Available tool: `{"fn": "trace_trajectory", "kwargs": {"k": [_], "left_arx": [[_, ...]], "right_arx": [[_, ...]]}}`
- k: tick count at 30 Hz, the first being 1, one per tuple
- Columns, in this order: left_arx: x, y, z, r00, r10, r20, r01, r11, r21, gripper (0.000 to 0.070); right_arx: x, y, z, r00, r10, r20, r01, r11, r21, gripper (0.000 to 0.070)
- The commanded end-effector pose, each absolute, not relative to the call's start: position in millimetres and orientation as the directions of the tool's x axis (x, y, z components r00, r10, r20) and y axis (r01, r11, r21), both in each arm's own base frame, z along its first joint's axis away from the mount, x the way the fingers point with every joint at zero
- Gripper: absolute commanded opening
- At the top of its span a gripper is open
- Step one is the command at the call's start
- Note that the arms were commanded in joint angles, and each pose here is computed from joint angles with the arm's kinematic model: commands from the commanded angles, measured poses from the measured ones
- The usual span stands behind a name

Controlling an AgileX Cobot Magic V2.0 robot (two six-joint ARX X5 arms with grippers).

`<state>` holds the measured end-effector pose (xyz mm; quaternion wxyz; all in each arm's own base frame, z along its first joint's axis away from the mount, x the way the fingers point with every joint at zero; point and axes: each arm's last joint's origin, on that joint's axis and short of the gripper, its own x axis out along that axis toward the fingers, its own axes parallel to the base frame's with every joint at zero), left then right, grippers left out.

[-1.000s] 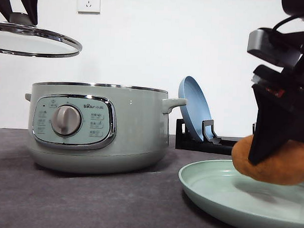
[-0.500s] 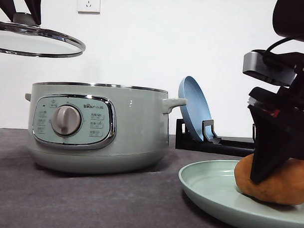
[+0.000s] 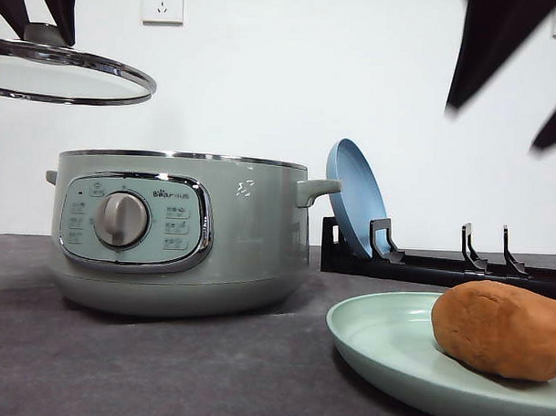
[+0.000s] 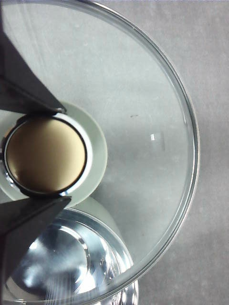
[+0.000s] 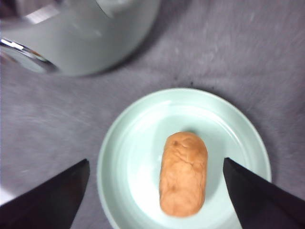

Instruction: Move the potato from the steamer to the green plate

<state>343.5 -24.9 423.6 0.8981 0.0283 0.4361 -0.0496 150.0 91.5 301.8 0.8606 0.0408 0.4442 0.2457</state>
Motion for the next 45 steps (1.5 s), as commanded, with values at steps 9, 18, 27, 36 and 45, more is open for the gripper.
{"fn": "trace_trajectory", "kwargs": {"k": [9, 18, 27, 36, 45], "left_arx": [[337, -27, 442, 0.678, -0.073, -0.731, 0.115, 0.993, 0.008, 0.0], [336, -29, 441, 0.669, -0.087, -0.739, 0.12, 0.993, -0.008, 0.0], [333, -44, 440, 0.651, -0.115, -0.75, 0.159, 0.987, -0.013, 0.0], [323, -90, 438, 0.617, -0.202, -0.761, 0.295, 0.956, -0.014, 0.0], [304, -141, 438, 0.576, -0.298, -0.761, 0.449, 0.893, -0.01, 0.0]], "right_arx": [[88, 56, 383, 0.585, 0.52, -0.623, -0.431, 0.849, 0.304, 0.0691], [38, 27, 400, 0.677, 0.565, -0.472, -0.476, 0.825, 0.305, 0.0691], [29, 22, 401, 0.687, 0.579, -0.44, -0.49, 0.815, 0.308, 0.069], [30, 22, 402, 0.693, 0.579, -0.43, -0.493, 0.815, 0.303, 0.069], [31, 23, 404, 0.701, 0.587, -0.404, -0.508, 0.809, 0.295, 0.069]]}}
